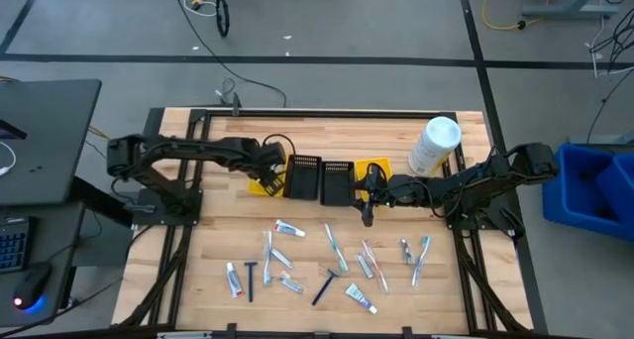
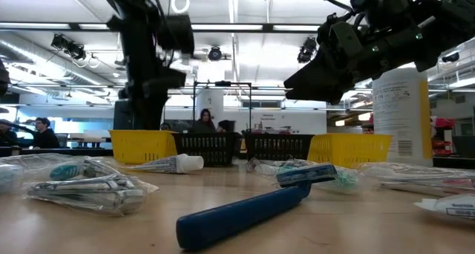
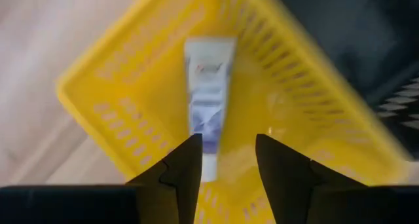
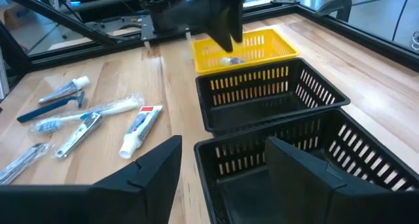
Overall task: Pick & Place Travel size toiletries
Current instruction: Put the blue razor into the left black bin
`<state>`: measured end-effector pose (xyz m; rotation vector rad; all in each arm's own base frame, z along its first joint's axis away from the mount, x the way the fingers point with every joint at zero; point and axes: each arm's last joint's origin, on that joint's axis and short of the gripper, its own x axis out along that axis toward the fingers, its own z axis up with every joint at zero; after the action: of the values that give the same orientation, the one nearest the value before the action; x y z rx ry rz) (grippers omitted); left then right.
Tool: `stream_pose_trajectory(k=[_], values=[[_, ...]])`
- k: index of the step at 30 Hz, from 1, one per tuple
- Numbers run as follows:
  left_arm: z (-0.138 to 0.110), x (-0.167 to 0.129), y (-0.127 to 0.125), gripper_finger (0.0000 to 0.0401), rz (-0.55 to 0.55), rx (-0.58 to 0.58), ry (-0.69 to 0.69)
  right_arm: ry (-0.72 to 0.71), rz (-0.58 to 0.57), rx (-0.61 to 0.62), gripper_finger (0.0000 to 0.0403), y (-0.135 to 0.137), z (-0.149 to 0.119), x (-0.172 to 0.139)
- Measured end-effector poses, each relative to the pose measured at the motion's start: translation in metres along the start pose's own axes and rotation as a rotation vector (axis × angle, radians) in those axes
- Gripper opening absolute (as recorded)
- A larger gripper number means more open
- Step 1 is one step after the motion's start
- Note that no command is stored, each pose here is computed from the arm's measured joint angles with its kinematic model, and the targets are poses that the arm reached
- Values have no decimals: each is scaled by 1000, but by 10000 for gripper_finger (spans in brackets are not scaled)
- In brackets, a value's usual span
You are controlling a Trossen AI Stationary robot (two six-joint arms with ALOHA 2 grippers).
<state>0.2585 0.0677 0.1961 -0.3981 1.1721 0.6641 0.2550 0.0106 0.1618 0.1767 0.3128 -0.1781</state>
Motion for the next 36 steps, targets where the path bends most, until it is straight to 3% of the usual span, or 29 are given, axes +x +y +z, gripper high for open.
stream_pose_trajectory(k=[6, 16, 28, 36], values=[[-14, -43, -21, 153, -127, 28, -122, 0, 0, 30, 245, 0, 0, 0], [-58, -75, -67, 153, -315, -111, -69, 16, -2, 29, 259, 0, -2, 0], [-104, -92, -97, 153, -359, -269, -20, 21, -4, 54, 238, 0, -2, 0], [-135, -93, -105, 153, -374, -434, 115, 21, -3, 49, 230, 0, -2, 0]])
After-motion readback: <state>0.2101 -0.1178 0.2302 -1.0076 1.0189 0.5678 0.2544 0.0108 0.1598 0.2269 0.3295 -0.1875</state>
